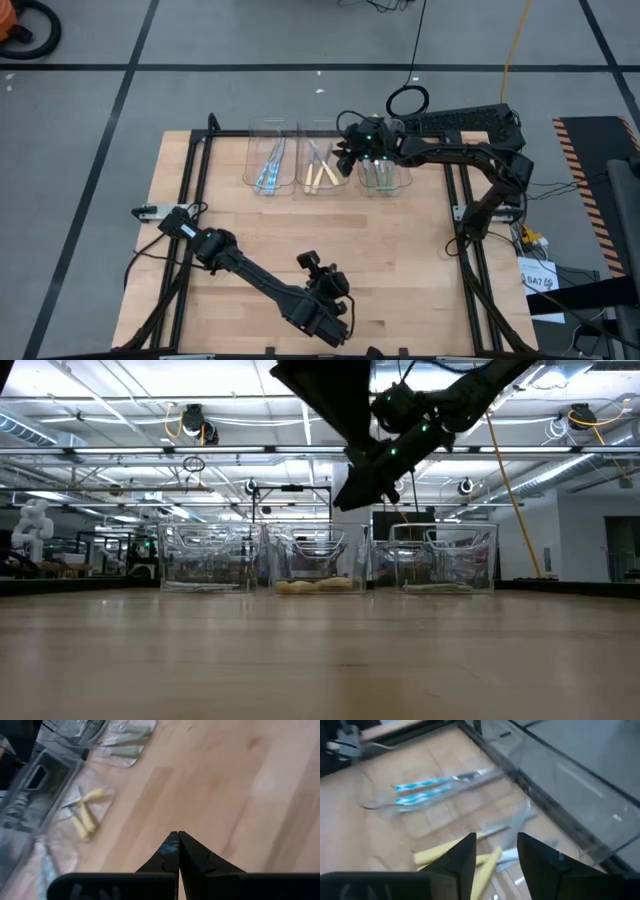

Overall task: Sort silverware by color (type)
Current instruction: Return to Home Position

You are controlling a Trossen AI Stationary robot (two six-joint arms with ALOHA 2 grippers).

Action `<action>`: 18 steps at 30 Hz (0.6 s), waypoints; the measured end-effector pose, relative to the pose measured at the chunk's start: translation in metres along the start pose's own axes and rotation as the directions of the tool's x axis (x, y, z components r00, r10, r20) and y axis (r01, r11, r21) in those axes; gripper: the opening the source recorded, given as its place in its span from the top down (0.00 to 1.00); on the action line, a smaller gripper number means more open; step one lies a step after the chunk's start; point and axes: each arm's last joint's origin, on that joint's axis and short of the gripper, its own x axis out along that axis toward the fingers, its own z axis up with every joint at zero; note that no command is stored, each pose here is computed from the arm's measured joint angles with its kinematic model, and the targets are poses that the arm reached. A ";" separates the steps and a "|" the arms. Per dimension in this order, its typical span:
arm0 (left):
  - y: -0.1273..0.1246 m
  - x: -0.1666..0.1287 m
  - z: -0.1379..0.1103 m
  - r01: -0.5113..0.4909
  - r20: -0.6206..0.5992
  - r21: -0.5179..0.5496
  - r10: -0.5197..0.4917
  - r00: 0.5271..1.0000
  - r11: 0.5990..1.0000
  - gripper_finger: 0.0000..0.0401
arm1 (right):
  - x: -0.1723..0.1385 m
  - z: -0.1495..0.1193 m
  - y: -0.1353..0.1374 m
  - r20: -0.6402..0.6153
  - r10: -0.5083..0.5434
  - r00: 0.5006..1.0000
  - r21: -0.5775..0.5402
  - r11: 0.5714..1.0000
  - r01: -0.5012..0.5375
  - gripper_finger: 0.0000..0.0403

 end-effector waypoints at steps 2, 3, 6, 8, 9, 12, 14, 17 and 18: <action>0.004 -0.002 -0.003 -0.028 -0.022 0.028 0.028 0.999 0.999 0.99 | -0.010 0.006 0.006 0.021 0.016 1.000 -0.029 0.999 -0.015 0.66; 0.007 -0.004 -0.005 -0.049 -0.026 0.039 0.050 0.998 0.998 0.99 | -0.017 0.009 0.010 0.028 0.025 0.999 -0.050 0.998 -0.024 0.66; 0.018 -0.017 -0.002 -0.079 0.015 0.027 0.079 0.997 0.997 0.99 | -0.043 0.018 0.022 0.054 0.055 0.997 -0.118 0.992 -0.049 0.66; 0.026 -0.034 0.001 -0.063 0.053 0.064 0.060 0.997 0.996 0.99 | -0.062 0.022 0.031 0.058 0.078 0.995 -0.169 0.983 -0.067 0.66; 0.028 -0.039 0.003 -0.065 0.071 0.077 0.059 0.996 0.995 0.99 | -0.072 0.023 0.035 0.053 0.089 0.995 -0.195 0.978 -0.077 0.66; 0.043 -0.058 0.009 -0.061 0.119 0.133 0.045 0.992 0.989 0.99 | -0.103 0.020 0.047 0.004 0.123 0.992 -0.268 0.956 -0.117 0.66; 0.060 -0.071 0.017 -0.057 0.144 0.167 0.032 0.989 0.984 0.99 | -0.123 0.018 0.056 0.005 0.156 0.988 -0.302 0.942 -0.147 0.66; 0.090 -0.088 0.030 -0.071 0.196 0.167 0.038 0.980 0.983 0.99 | -0.146 0.001 0.067 0.001 0.214 0.977 -0.335 0.920 -0.202 0.66; 0.099 -0.093 0.034 -0.082 0.215 0.174 0.043 0.976 0.981 0.99 | -0.154 -0.006 0.070 0.017 0.242 0.970 -0.345 0.912 -0.221 0.66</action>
